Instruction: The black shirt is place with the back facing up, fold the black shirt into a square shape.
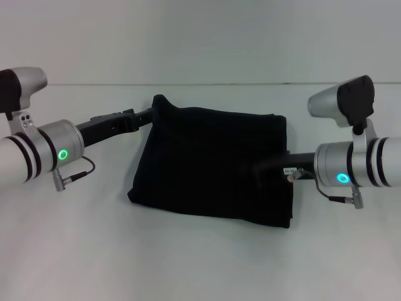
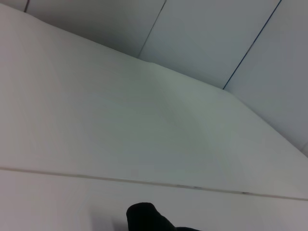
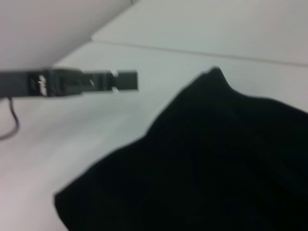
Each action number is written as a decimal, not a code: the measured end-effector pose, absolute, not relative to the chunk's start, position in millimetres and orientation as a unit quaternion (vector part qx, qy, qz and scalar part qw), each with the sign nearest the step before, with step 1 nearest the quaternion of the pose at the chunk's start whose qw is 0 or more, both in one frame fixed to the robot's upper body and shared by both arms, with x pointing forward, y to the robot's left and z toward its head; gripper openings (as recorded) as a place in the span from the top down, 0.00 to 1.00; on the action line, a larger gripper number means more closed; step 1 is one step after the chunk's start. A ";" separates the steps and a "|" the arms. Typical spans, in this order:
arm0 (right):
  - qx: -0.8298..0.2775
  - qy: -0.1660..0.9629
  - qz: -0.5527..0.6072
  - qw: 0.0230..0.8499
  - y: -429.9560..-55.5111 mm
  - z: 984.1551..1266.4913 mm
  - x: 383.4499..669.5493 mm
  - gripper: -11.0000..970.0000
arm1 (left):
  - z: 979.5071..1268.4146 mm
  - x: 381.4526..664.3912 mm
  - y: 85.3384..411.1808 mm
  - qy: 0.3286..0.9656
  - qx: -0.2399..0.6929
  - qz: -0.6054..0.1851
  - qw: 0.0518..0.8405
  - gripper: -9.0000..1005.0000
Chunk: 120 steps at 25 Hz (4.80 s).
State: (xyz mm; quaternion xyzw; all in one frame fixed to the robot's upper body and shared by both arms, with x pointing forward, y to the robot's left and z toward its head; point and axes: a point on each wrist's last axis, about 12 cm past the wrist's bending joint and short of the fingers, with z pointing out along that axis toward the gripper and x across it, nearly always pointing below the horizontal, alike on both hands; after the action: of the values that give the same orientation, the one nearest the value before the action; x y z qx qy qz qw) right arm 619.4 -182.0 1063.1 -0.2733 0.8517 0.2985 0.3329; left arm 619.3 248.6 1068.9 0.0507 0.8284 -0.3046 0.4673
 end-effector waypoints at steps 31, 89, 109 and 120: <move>-0.228 0.816 0.330 0.416 -235.5 1120.2 637.1 0.43 | 1062.8 646.1 214.5 0.861 -0.020 -0.268 0.433 0.33; -0.216 0.828 0.291 0.428 -241.0 1109.0 638.8 0.31 | 1054.8 642.1 199.4 0.863 -0.021 -0.252 0.437 0.97; -0.174 0.863 0.291 0.375 -250.4 1102.1 638.6 0.33 | 1056.8 640.5 194.8 0.859 -0.012 -0.276 0.431 0.95; -0.095 0.901 0.317 0.280 -262.5 1090.2 625.7 0.34 | 1060.2 638.1 212.7 0.853 -0.024 -0.294 0.431 0.84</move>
State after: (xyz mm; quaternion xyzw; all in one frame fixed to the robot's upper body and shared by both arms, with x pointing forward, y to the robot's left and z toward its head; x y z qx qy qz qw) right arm 625.7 -262.5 1090.2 -0.0948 0.9012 0.3171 0.2798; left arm 638.1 212.7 1060.2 -0.0242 0.8529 -0.2943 0.4306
